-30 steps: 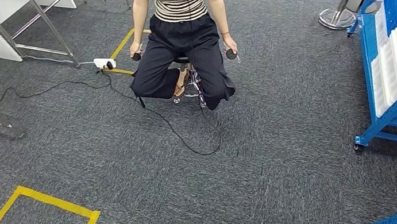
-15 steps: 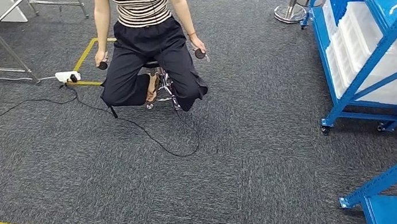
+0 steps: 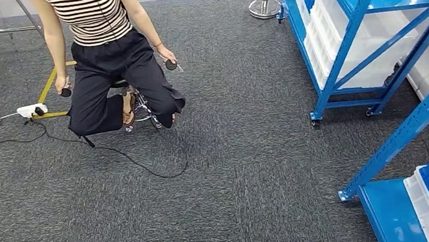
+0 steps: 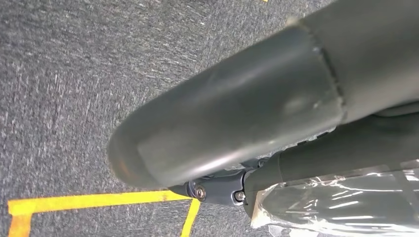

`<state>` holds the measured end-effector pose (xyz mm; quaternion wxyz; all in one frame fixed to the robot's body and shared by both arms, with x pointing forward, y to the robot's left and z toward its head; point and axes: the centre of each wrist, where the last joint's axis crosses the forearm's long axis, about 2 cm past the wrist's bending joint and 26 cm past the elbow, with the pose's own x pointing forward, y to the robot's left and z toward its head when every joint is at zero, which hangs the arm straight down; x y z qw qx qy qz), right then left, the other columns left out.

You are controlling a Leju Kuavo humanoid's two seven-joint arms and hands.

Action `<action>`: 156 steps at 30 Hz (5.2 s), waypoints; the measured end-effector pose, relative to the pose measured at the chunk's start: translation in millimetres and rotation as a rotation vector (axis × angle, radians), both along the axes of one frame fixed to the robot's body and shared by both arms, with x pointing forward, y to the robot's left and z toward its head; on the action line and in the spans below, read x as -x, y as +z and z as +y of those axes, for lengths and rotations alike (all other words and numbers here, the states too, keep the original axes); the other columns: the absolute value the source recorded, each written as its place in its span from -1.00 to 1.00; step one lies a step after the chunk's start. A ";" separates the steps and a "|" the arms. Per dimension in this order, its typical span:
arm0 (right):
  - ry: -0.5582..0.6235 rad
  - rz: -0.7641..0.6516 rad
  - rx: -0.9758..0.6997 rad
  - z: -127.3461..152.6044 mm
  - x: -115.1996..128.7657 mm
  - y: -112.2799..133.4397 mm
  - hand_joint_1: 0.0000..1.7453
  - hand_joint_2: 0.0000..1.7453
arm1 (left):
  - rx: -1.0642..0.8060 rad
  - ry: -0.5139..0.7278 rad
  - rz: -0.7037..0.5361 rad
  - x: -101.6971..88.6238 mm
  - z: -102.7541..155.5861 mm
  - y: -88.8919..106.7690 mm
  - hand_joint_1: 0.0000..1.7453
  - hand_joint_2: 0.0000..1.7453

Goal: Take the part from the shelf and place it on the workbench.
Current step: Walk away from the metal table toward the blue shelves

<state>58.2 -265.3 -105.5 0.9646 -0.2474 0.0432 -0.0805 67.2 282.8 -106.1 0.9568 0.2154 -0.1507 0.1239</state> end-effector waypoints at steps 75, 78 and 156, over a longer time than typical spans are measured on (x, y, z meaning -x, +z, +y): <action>0.040 -0.029 -0.014 -4.8 -1.0 -0.4 -1.00 -1.00 | 0.003 0.030 -0.007 1.9 -0.9 -0.3 -1.00 -1.00; 0.040 -0.029 -0.014 -4.7 -1.5 -0.4 -1.00 -1.00 | 0.002 0.030 -0.005 2.8 -0.8 -0.4 -1.00 -1.00; 0.092 0.032 -0.014 -3.2 2.1 -0.8 -1.00 -1.00 | -0.015 -0.027 -0.022 -1.2 3.1 0.2 -1.00 -1.00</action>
